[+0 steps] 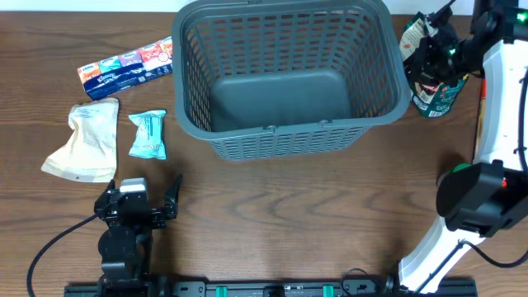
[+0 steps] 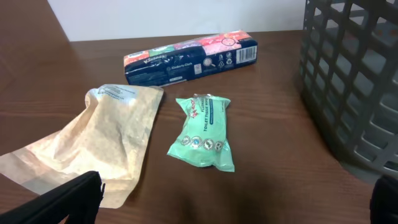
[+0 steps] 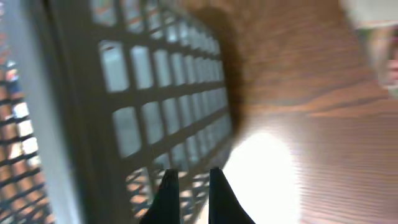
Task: Pack container
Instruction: 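Move the right gripper to the green coffee bag and grasp it, then lift the coffee bag with the right gripper toward the basket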
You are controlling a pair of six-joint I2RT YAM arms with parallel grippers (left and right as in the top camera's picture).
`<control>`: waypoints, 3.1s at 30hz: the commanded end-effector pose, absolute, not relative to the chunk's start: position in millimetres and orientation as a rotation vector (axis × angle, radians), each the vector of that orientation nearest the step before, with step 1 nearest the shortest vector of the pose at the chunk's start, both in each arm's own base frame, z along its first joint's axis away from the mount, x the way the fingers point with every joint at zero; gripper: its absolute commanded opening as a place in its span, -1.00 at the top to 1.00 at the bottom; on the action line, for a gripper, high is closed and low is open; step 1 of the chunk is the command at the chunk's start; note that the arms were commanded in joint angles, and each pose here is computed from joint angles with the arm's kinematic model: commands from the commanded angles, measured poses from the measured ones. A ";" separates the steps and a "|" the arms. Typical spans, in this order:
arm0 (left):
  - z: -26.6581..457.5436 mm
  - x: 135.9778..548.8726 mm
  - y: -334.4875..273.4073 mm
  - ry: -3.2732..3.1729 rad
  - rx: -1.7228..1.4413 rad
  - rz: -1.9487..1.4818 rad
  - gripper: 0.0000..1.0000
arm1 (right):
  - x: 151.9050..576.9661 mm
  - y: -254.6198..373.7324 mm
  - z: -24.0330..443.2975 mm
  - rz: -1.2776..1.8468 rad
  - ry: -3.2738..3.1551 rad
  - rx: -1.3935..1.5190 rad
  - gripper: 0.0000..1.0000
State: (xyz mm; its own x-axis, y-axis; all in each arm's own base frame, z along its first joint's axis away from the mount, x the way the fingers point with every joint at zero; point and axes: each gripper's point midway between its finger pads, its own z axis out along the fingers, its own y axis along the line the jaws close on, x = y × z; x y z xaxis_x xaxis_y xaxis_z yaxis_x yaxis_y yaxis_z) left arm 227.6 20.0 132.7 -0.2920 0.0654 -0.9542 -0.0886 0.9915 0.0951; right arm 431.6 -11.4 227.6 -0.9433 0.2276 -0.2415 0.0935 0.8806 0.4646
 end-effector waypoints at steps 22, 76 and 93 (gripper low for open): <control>122.1 227.6 17.4 1.883 0.008 0.148 -0.97 | 414.9 -130.5 313.9 -0.205 2.519 0.115 -0.98; 122.1 227.6 17.4 1.883 0.008 0.148 -0.97 | 523.0 -151.7 180.0 -0.103 2.621 0.004 0.98; 122.1 227.6 17.4 1.883 0.008 0.148 -0.97 | 498.1 -105.4 389.3 0.038 2.094 -0.004 0.97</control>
State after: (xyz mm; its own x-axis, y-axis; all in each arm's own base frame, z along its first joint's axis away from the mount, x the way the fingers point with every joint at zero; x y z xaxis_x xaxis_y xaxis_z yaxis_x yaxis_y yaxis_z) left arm 227.6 20.0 132.8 -0.2917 0.0654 -0.9543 -0.0886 0.9915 0.0951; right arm 513.9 -135.4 298.6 -0.6814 0.0173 -0.7317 0.0675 0.9969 -0.0393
